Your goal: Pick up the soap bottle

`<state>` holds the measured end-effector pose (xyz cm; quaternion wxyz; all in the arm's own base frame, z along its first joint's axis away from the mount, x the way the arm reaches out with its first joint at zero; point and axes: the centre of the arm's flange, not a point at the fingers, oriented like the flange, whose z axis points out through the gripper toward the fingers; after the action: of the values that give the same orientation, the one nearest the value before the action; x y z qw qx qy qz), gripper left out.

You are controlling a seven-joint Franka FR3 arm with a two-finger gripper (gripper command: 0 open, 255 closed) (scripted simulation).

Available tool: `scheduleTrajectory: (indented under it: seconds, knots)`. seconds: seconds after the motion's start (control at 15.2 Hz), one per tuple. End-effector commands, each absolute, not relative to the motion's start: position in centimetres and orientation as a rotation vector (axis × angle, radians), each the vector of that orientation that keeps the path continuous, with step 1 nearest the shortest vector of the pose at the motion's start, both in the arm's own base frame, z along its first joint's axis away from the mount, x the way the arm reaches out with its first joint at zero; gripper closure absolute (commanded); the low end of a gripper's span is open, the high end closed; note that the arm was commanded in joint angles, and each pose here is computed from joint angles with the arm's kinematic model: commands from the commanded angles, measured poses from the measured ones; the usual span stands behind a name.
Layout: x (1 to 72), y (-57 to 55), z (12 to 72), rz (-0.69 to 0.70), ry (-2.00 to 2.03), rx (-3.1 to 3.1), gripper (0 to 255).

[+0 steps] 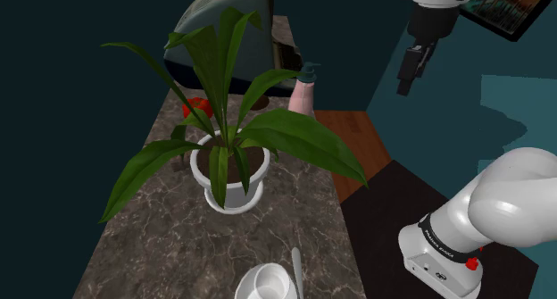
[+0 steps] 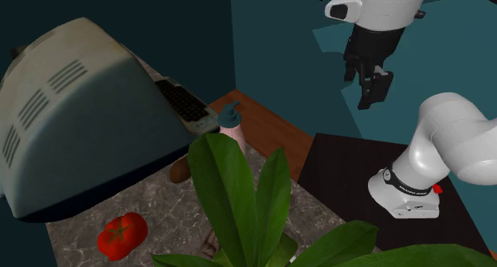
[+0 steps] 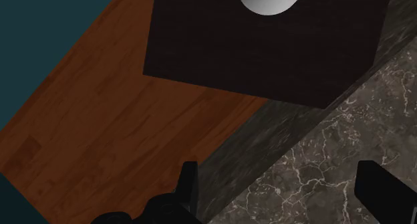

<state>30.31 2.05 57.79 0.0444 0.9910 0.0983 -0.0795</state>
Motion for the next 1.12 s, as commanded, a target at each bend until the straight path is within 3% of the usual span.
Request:
scheduleTrajectory:
  seconds: [0.0,1.06]
  knots:
    - [30.3,2.1,57.8,-0.243,0.301,3.028,0]
    - [51.5,2.3,53.4,-0.287,0.202,3.058,0]
